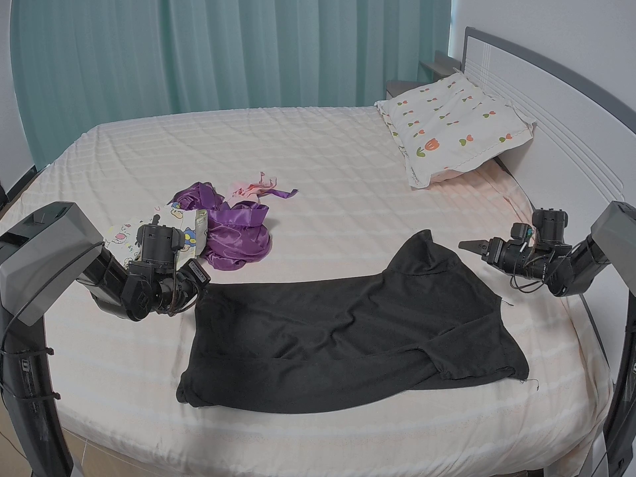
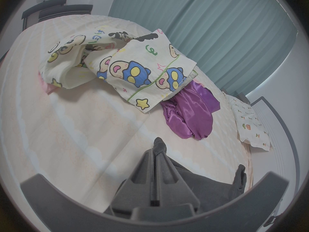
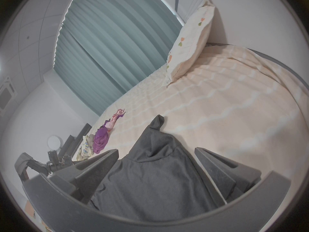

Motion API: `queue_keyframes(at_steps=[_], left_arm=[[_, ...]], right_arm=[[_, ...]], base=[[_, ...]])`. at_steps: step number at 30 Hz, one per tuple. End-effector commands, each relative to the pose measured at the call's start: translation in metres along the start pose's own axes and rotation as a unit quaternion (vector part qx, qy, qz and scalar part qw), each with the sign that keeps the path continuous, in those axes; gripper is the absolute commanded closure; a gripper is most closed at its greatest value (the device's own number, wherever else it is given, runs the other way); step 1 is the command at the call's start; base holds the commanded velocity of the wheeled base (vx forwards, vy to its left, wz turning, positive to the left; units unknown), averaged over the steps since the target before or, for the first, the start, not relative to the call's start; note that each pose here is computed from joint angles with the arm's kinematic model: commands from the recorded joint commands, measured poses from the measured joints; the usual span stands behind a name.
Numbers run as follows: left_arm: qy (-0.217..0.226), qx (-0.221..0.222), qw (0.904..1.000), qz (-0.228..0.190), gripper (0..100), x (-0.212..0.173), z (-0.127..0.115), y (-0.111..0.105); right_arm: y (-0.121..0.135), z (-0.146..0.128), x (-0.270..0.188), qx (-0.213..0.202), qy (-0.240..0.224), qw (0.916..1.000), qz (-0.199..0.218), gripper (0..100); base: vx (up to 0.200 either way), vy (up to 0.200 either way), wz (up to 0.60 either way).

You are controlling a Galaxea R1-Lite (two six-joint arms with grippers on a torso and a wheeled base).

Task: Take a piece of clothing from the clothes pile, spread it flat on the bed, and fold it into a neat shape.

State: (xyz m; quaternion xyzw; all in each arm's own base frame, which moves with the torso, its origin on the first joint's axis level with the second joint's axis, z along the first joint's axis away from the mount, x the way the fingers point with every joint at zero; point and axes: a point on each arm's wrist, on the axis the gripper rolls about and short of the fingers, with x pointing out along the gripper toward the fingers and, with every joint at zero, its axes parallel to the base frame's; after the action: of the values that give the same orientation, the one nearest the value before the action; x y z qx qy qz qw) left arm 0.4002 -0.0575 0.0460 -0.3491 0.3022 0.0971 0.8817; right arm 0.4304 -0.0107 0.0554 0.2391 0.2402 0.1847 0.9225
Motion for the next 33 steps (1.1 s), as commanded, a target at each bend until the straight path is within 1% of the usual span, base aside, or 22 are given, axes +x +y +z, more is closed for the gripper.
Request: queue_keyframes(at_steps=[1, 4, 7, 11, 17, 18, 23, 29, 30, 31, 32, 33], left_arm=[[0.004, -0.014, 0.9999, -0.009, 100, -0.012, -0.003, -0.010], [0.003, -0.022, 0.9997, -0.011, 100, -0.015, -0.001, -0.011], [0.002, -0.042, 0.9990, -0.013, 100, -0.021, 0.001, -0.015], [0.005, -0.046, 0.9988, -0.012, 100, -0.023, 0.001, -0.015], [0.007, -0.046, 0.9988, -0.011, 100, -0.021, 0.001, -0.014], [0.007, -0.046, 0.9988, -0.011, 100, -0.021, 0.001, -0.014], [0.005, -0.047, 0.9989, -0.010, 100, -0.021, 0.001, -0.014], [-0.006, -0.046, 0.9988, -0.014, 100, -0.029, 0.010, -0.016], [-0.006, -0.046, 0.9988, -0.014, 100, -0.029, 0.010, -0.016], [-0.012, -0.050, 0.9986, -0.014, 100, -0.034, 0.018, -0.016], [-0.012, -0.050, 0.9986, -0.014, 100, -0.034, 0.018, -0.016], [-0.012, -0.050, 0.9986, -0.013, 100, -0.037, 0.019, -0.016]], right_arm=[[-0.010, -0.012, 0.042, -0.017, 0.045, 0.9989, 0.000, 0], [-0.022, -0.022, 0.054, -0.036, 0.058, 0.9976, -0.011, 0], [-0.027, -0.017, 0.063, -0.049, 0.043, 0.9974, -0.030, 0], [-0.029, -0.013, 0.069, -0.054, 0.033, 0.9976, -0.030, 0], [-0.028, -0.013, 0.070, -0.056, 0.033, 0.9975, -0.027, 0], [-0.028, -0.014, 0.070, -0.056, 0.033, 0.9975, -0.027, 100], [-0.026, -0.011, 0.065, -0.051, 0.031, 0.9978, -0.028, 100], [-0.018, 0.002, 0.042, -0.004, 0.013, 0.9994, -0.032, 100], [-0.018, 0.002, 0.042, -0.004, 0.013, 0.9994, -0.032, 100], [-0.017, 0.004, 0.039, 0.004, 0.004, 0.9995, -0.032, 100], [-0.017, 0.004, 0.039, 0.004, 0.004, 0.9995, -0.032, 100], [-0.016, 0.009, 0.033, 0.007, -0.016, 0.9994, -0.030, 100]], base=[[0.000, 0.000, 0.00], [0.000, 0.000, 0.00], [0.000, 0.000, 0.00], [0.000, 0.000, 0.00], [0.000, 0.000, 0.00], [0.000, 0.000, 0.00], [0.000, 0.000, 0.00], [0.000, 0.000, 0.00], [0.000, 0.000, 0.00], [0.000, 0.000, 0.00], [0.000, 0.000, 0.00], [0.000, 0.000, 0.00]])
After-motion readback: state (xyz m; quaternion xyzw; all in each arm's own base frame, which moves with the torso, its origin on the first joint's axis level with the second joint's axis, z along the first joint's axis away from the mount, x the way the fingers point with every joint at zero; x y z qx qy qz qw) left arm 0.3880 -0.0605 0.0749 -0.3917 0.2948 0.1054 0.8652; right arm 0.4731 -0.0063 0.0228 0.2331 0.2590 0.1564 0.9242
